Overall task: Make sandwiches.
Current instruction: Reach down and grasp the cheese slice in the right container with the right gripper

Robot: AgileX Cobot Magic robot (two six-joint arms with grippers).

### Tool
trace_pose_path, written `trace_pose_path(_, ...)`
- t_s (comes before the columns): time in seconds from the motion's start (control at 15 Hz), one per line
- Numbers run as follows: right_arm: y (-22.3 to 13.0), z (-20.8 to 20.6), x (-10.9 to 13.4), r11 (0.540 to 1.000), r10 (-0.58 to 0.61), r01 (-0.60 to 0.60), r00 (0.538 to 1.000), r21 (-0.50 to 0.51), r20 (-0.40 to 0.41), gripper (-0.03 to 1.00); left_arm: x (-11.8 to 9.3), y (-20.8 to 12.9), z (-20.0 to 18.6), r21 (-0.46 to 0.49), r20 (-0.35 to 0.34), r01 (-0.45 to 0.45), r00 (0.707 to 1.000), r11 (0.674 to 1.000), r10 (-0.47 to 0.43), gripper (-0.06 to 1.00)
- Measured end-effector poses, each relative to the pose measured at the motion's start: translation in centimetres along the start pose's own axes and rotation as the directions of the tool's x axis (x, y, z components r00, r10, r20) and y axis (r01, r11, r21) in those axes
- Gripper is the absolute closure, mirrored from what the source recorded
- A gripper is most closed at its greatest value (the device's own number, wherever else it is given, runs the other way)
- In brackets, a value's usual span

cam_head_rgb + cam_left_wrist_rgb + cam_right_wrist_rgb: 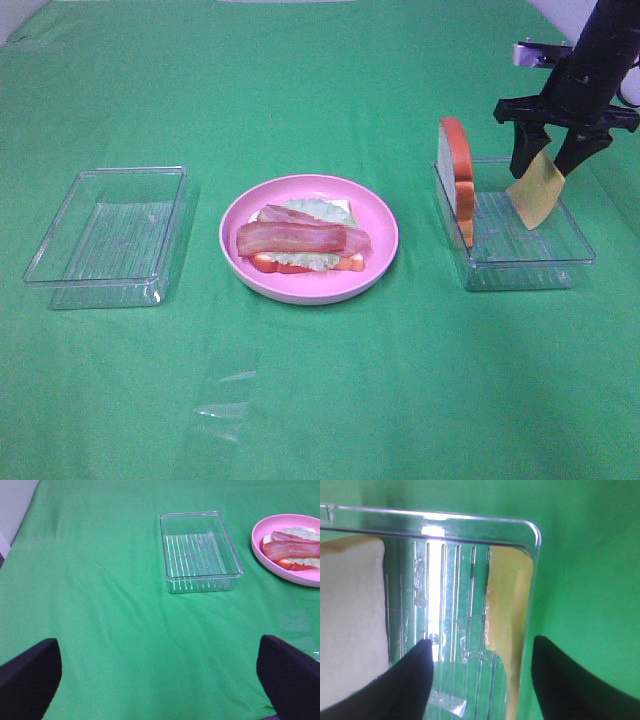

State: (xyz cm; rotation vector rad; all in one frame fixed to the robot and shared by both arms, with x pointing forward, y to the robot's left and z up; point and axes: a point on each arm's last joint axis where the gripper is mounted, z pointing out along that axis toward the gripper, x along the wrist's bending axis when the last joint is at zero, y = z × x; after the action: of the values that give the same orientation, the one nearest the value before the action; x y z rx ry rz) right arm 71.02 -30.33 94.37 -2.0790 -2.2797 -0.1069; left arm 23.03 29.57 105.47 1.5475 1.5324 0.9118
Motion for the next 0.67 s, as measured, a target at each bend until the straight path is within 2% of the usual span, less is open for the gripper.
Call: trace_pose_path(0.67,-0.03,0.00,-0.19,1.000,-0.006,0.006,1.000,0.003,0.021,0.42,0.00,0.00,0.00,0.000,0.000,0.000,1.000,1.000,0.000,-0.03)
